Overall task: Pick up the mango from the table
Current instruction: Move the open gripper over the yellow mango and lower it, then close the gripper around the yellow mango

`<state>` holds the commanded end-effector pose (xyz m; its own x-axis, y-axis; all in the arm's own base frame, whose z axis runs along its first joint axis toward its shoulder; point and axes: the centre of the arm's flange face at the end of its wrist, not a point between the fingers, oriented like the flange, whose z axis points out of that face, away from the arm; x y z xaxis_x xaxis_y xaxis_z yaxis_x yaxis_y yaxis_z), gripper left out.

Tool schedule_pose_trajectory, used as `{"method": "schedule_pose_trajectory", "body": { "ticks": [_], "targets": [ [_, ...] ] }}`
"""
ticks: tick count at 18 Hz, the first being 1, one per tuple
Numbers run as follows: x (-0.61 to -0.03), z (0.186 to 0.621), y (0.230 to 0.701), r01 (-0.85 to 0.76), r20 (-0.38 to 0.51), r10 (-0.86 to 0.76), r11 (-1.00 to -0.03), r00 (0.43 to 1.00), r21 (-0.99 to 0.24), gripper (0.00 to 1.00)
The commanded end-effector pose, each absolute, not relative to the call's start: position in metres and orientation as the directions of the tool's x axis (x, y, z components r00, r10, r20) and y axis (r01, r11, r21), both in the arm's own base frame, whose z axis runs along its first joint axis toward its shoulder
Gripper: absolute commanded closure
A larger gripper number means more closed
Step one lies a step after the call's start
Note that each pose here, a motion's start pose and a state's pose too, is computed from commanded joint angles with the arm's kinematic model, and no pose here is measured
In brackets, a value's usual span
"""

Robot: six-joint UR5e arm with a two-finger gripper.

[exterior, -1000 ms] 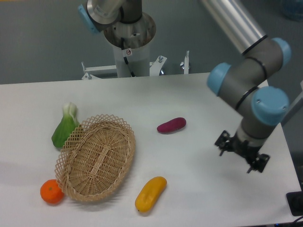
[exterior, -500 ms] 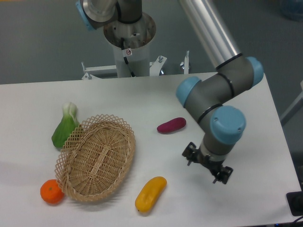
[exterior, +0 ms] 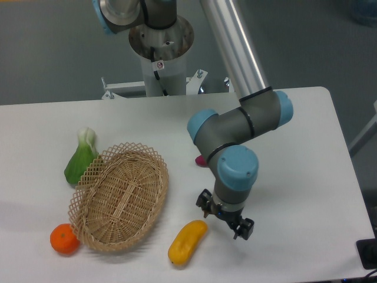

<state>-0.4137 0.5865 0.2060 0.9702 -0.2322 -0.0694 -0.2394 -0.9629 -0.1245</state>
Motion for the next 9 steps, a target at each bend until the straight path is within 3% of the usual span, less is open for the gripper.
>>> {"method": "schedule_pose_trajectory", "body": {
  "ticks": [9],
  "targets": [
    [-0.38, 0.188, 0.595, -0.253, -0.039, -0.25, -0.962, 0.968, -0.106, 0.0]
  ]
}}
